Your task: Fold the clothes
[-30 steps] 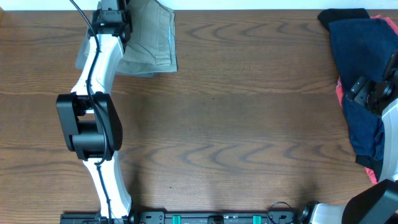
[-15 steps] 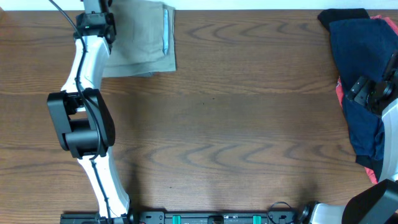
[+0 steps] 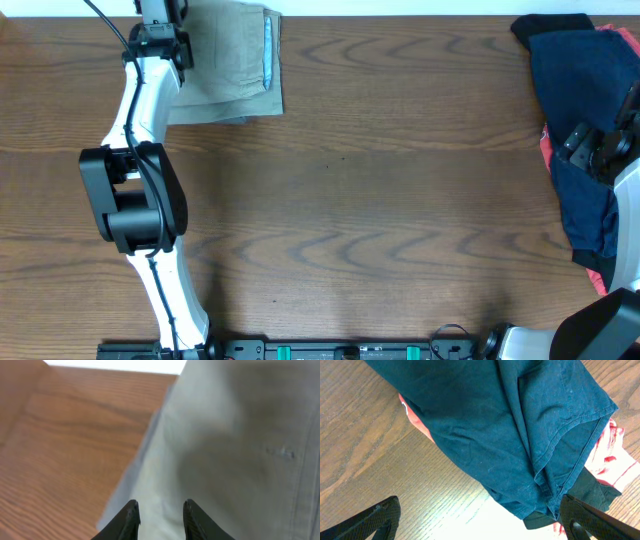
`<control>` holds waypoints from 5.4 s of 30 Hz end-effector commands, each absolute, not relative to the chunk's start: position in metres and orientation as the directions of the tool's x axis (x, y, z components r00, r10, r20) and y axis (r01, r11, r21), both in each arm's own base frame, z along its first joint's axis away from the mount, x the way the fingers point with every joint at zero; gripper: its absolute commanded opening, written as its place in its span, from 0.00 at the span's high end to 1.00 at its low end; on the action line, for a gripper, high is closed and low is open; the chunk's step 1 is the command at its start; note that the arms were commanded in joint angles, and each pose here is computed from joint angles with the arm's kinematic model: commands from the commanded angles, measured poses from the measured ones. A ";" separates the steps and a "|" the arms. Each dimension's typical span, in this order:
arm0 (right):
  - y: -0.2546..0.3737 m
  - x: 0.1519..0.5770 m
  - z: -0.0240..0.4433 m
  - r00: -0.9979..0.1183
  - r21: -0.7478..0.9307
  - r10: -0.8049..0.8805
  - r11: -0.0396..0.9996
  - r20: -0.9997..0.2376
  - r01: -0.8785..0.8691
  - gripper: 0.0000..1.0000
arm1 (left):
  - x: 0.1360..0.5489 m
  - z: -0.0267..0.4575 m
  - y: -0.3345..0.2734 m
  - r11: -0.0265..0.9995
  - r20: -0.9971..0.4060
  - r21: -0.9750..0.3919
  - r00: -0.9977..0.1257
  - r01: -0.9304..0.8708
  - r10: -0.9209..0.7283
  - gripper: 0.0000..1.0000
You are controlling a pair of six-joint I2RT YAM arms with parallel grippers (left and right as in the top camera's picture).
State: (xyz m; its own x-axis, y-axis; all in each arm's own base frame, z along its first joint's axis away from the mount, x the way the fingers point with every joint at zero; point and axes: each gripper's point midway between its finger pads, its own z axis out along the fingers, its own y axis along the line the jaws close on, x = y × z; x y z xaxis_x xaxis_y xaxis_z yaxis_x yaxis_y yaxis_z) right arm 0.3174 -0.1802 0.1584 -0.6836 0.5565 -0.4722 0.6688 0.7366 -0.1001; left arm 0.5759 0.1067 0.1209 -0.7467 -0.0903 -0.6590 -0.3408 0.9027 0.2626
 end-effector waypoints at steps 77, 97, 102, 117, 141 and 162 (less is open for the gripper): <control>-0.185 0.315 0.163 -0.665 -0.102 0.568 0.719 -0.484 0.688 0.01 | 0.469 0.220 0.058 0.912 -0.533 -0.150 -0.746 -0.381 -0.399 0.57; -0.185 0.315 0.163 -0.665 -0.102 0.568 0.719 -0.484 0.688 0.01 | 0.312 0.285 -0.018 0.950 -0.334 -0.214 -0.897 -0.225 -0.288 0.27; -0.185 0.315 0.163 -0.665 -0.102 0.568 0.719 -0.484 0.688 0.01 | 0.272 0.313 -0.037 0.970 -0.442 -0.222 -0.876 -0.103 -0.194 0.26; -0.185 0.315 0.163 -0.665 -0.102 0.568 0.719 -0.484 0.688 0.01 | 0.159 0.244 -0.041 0.910 -0.435 -0.348 -0.822 -0.224 -0.368 0.02; -0.185 0.315 0.163 -0.665 -0.102 0.568 0.719 -0.484 0.688 0.01 | 0.191 0.212 -0.049 0.949 -0.575 -0.309 -0.784 -0.056 -0.233 0.02; -0.185 0.315 0.163 -0.665 -0.102 0.568 0.719 -0.484 0.688 0.01 | 0.240 0.134 -0.043 0.936 -0.920 -0.318 -0.286 0.150 -0.267 0.02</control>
